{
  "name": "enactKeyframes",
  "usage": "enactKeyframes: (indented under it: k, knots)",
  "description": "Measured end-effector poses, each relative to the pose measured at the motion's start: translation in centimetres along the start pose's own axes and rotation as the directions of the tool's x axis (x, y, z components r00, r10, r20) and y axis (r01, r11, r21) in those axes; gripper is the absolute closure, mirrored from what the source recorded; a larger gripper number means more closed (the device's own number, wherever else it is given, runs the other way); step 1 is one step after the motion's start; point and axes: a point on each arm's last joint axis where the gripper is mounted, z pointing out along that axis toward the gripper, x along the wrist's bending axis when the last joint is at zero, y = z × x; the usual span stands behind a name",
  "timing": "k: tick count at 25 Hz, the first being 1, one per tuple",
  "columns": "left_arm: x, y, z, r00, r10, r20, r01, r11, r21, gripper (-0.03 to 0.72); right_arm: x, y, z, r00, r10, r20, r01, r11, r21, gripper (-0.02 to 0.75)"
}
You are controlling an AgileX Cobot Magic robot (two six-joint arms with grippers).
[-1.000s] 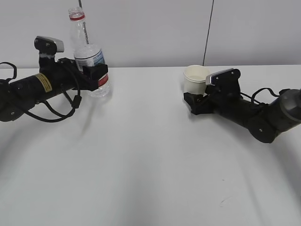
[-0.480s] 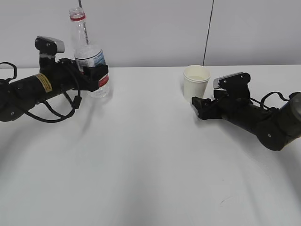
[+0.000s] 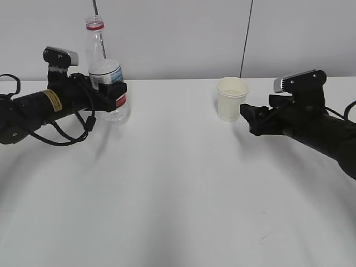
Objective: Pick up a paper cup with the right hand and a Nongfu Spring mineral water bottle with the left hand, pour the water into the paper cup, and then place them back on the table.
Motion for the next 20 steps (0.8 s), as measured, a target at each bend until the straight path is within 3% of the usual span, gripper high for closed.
enactKeyframes:
  k: [11,20]
  knots:
    - [0.1,-2.6,0.4,0.999,-0.051,0.011,0.051,0.999,0.009,0.298,1.5,-0.5,-2.9,0.996,-0.052,-0.079,0.055,0.998,0.040,0.143]
    - [0.1,-2.4,0.5,0.998,-0.056,0.014,0.056,0.998,-0.017,0.139,2.0,-0.7,-3.0,0.987,-0.091,-0.131,0.098,0.994,0.047,0.144]
